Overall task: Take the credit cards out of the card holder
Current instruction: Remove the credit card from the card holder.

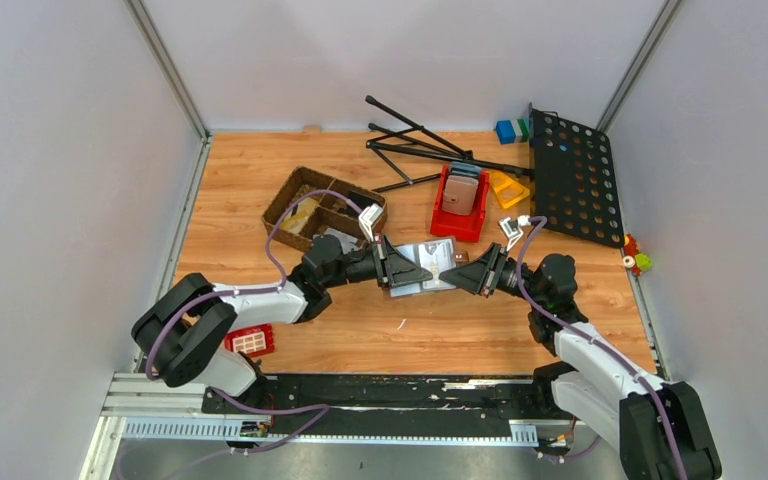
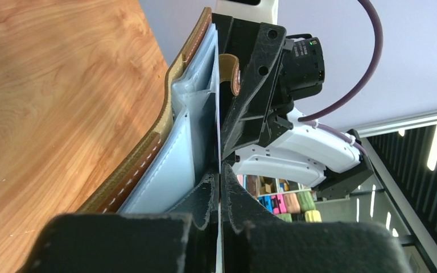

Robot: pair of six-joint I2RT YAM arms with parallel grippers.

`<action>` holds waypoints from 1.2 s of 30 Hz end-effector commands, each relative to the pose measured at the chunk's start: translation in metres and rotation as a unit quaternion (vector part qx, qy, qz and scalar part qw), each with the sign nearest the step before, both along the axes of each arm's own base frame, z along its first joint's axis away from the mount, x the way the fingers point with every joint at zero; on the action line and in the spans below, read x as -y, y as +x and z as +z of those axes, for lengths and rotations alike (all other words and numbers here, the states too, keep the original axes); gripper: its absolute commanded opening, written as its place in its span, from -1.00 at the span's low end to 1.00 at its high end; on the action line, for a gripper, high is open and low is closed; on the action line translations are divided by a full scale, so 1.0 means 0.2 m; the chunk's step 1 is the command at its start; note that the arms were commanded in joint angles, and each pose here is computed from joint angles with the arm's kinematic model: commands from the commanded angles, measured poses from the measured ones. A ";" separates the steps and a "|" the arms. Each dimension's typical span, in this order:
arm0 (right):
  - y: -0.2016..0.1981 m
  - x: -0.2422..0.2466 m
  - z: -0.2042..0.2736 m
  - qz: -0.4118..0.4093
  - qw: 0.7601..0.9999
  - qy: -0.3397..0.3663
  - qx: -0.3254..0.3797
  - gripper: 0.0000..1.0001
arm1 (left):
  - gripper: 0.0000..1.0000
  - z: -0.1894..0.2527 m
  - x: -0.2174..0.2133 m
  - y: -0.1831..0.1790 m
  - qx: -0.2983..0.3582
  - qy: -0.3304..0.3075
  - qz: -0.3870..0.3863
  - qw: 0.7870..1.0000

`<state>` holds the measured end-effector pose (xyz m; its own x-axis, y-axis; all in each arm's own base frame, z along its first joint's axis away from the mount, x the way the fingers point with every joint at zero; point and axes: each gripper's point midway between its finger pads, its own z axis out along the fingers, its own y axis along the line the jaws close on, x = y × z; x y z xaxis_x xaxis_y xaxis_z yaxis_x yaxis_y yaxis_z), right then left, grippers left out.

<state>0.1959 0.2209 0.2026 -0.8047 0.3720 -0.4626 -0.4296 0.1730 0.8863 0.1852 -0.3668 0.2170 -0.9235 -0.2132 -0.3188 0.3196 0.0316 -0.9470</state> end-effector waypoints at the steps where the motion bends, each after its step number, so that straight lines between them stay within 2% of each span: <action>1: -0.02 -0.01 0.04 0.011 1.000 0.010 0.014 -0.59 | -0.99 0.20 -0.04 -0.07 0.057 -0.055 -0.021 0.997; 15: -0.01 0.01 0.04 -0.002 1.000 0.025 0.001 -0.92 | -1.00 0.15 -0.11 -0.08 0.054 -0.046 -0.021 0.997; 25: 0.00 0.02 0.02 -0.010 1.000 0.024 -0.008 -0.94 | -1.00 0.13 -0.19 -0.03 0.049 -0.049 0.005 0.998; 36: 0.01 0.04 -0.01 -0.019 1.000 0.017 -0.011 -0.90 | -1.00 0.09 -0.22 -0.02 0.055 -0.019 0.017 0.998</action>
